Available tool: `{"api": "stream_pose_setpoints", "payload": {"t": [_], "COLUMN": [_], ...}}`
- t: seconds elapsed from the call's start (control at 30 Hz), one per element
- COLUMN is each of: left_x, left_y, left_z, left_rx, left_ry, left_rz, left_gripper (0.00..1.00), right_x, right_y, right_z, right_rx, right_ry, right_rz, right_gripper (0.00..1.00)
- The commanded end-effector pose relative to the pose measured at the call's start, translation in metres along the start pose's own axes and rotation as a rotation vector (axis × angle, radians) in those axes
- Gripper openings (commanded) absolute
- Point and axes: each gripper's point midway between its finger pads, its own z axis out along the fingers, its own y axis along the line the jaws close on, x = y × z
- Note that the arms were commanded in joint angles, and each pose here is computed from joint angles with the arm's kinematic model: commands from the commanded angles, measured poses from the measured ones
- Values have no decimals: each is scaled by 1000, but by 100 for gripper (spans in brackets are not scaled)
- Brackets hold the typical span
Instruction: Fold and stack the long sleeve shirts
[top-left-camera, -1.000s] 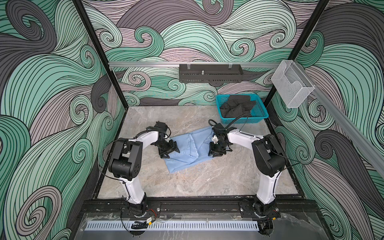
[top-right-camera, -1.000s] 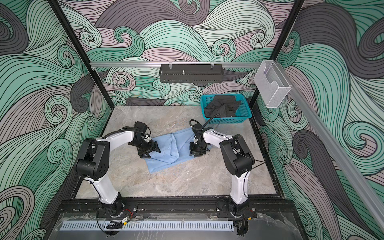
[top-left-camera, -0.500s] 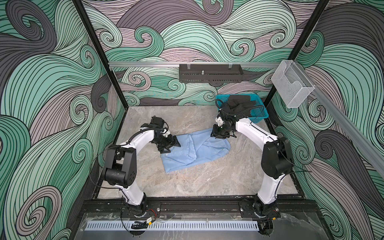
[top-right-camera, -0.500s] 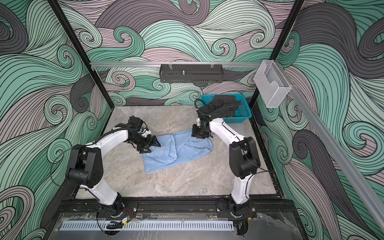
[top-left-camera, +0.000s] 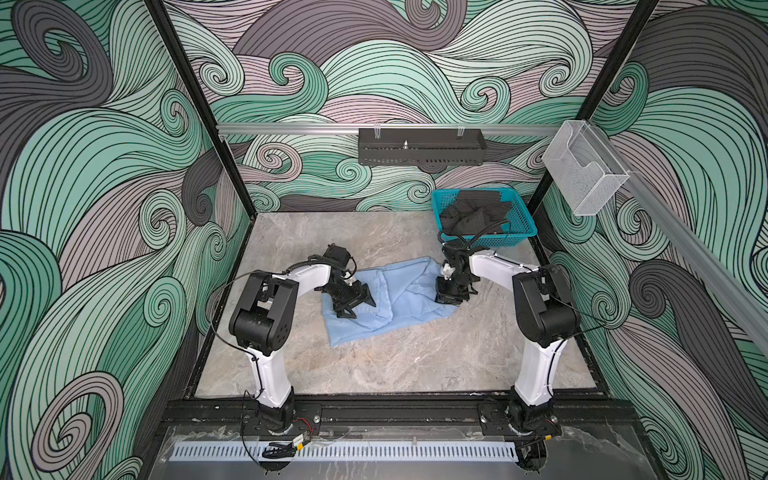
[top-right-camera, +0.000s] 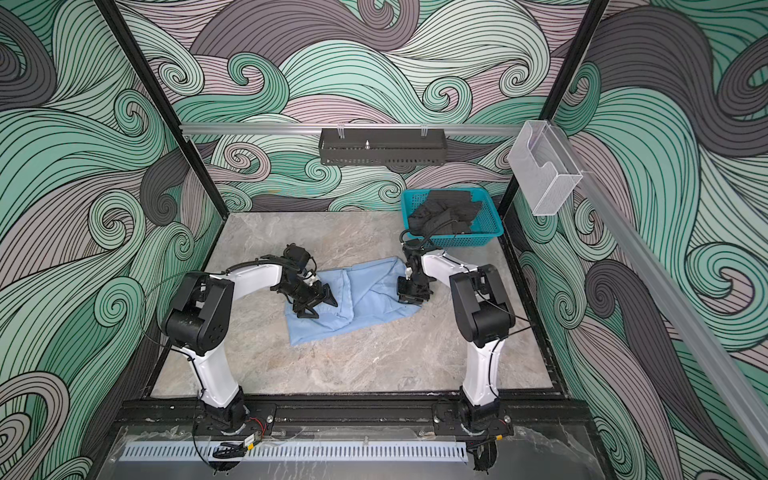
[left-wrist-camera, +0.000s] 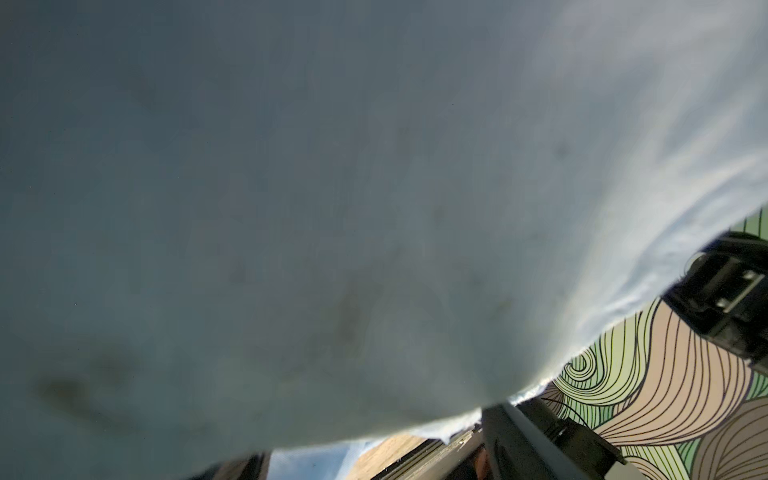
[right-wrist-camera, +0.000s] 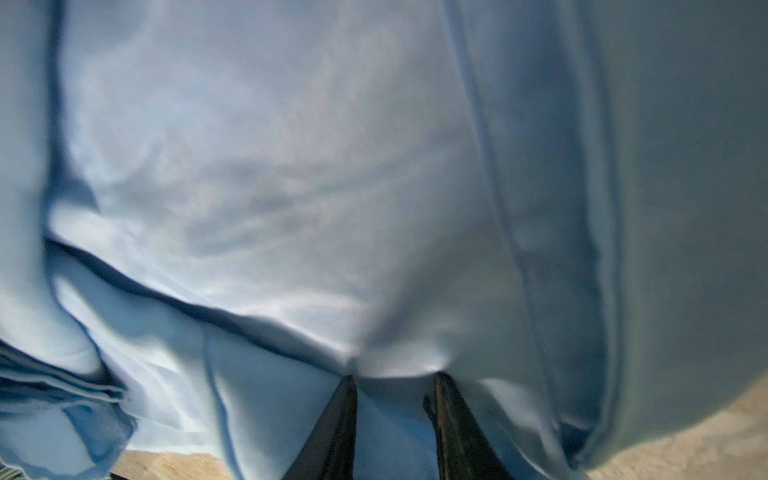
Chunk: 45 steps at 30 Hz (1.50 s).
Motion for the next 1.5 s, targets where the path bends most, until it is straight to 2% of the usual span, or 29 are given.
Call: {"api": "stream_pose_setpoints", "payload": {"t": [0.0, 0.1, 0.17, 0.23, 0.33, 0.43, 0.53, 0.6, 0.73, 0.93, 1.07, 1.27, 1.47], "left_x": [8, 10, 9, 8, 5, 1, 0, 0, 1, -12, -19, -28, -25], "left_y": [-12, -20, -27, -38, -50, -37, -7, 14, 45, 83, 92, 106, 106], "left_z": [10, 2, -15, -39, -89, -138, -157, -155, -144, -110, -93, -66, -47], "left_rx": [-4, 15, 13, 15, 21, -21, -28, 7, 16, -35, -22, -28, -38], "left_ry": [32, 16, -25, -86, -239, -410, -504, -495, -431, -360, -330, -256, -208], "left_rz": [38, 62, 101, 147, 201, 199, 172, 144, 112, 50, 21, -43, -48], "left_gripper": [79, 79, 80, 82, 83, 84, 84, 83, 79, 73, 70, 53, 50], "right_x": [25, 33, 32, 25, 11, 1, 2, 3, 8, 10, 13, 15, 16], "right_y": [-6, -5, -2, 4, 19, 42, 71, 91, 120, 148, 149, 148, 140], "right_z": [-2, -16, -33, -54, -90, -115, -115, -107, -79, -47, -35, -26, -14], "right_rx": [3, -5, 0, -3, -6, -34, -97, -125, -176, -271, -282, -290, -275], "right_ry": [26, 7, -27, -84, -206, -294, -298, -295, -209, -169, -143, -124, -113], "right_rz": [32, 28, 15, -1, -31, -68, -90, -116, -133, -180, -183, -184, -175], "right_gripper": [33, 32, 32, 34, 37, 38, 39, 38, 38, 37, 36, 36, 36]}}
